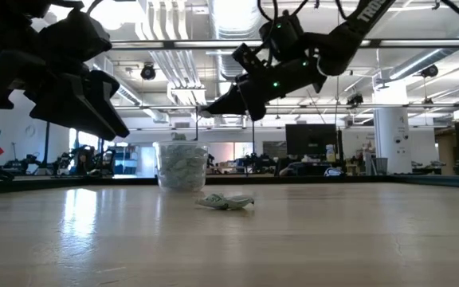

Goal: Pick and place Stevia / Truvia into bins
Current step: Put the stevia packet into the transparent container

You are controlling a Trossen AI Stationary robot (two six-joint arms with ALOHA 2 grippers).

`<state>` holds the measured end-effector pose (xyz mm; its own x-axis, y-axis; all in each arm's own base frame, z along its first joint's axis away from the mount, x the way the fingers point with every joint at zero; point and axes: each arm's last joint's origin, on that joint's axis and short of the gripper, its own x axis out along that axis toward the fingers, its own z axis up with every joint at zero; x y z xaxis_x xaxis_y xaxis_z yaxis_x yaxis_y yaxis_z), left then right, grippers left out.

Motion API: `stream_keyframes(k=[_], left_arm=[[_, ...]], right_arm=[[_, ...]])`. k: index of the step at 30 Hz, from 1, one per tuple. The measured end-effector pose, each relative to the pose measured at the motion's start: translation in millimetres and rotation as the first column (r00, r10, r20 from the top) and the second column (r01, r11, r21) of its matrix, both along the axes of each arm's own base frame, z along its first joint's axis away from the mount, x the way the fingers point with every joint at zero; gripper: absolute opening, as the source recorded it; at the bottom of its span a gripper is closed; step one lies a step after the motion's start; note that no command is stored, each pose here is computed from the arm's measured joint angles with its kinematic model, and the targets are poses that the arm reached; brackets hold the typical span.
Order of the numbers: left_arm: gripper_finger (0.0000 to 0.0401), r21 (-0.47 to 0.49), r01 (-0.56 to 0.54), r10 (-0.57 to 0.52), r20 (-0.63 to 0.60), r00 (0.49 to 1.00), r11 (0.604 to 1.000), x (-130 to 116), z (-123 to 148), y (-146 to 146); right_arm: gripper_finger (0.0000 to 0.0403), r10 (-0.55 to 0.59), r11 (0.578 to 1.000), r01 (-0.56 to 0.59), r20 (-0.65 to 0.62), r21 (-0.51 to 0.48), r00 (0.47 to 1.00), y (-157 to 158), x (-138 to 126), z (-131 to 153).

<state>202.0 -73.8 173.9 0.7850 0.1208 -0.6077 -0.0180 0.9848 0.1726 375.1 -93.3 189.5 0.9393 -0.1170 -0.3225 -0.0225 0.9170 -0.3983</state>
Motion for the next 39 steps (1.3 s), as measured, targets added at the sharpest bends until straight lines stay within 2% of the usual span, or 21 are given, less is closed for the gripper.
stream_keyframes(k=[4,13,21,25,29,34,39], left_arm=[[0.0157,0.001,0.002,-0.002,0.004,1.000,1.000,0.3,0.3,-0.1],[0.0157,0.001,0.002,-0.002,0.004,1.000,1.000,0.2,0.1,-0.1],[0.0157,0.007,0.002,-0.002,-0.011,1.000,1.000,-2.2,-5.0,0.9],[0.0157,0.004,0.001,-0.001,-0.008,1.000,1.000,-2.6,-6.0,1.1],[0.0157,0.000,0.001,-0.001,0.003,1.000,1.000,-2.7,-6.8,1.1],[0.0157,0.001,0.001,-0.001,0.001,1.000,1.000,-3.0,-7.3,1.3],[0.0157,0.001,0.001,-0.001,0.000,1.000,1.000,-3.1,-7.6,1.3]], right_arm=[[0.0009,0.008,0.999,-0.008,-0.007,0.040,1.000,-12.0,11.8,-7.3],[0.0009,-0.009,0.997,0.018,-0.115,0.075,0.993,-27.3,42.8,-33.5],[0.0014,-0.018,0.992,0.045,-0.219,0.120,0.976,-31.5,49.3,-25.8],[0.0043,-0.009,0.991,0.040,-0.237,0.126,0.972,-31.4,50.8,-22.2],[0.0095,0.035,0.990,-0.002,-0.236,0.140,0.971,-30.2,51.0,-21.7],[0.0155,0.038,0.990,-0.005,-0.230,0.141,0.972,-29.6,50.6,-18.8],[0.0184,0.038,0.992,-0.013,-0.201,0.125,0.979,-28.9,48.2,-5.3]])
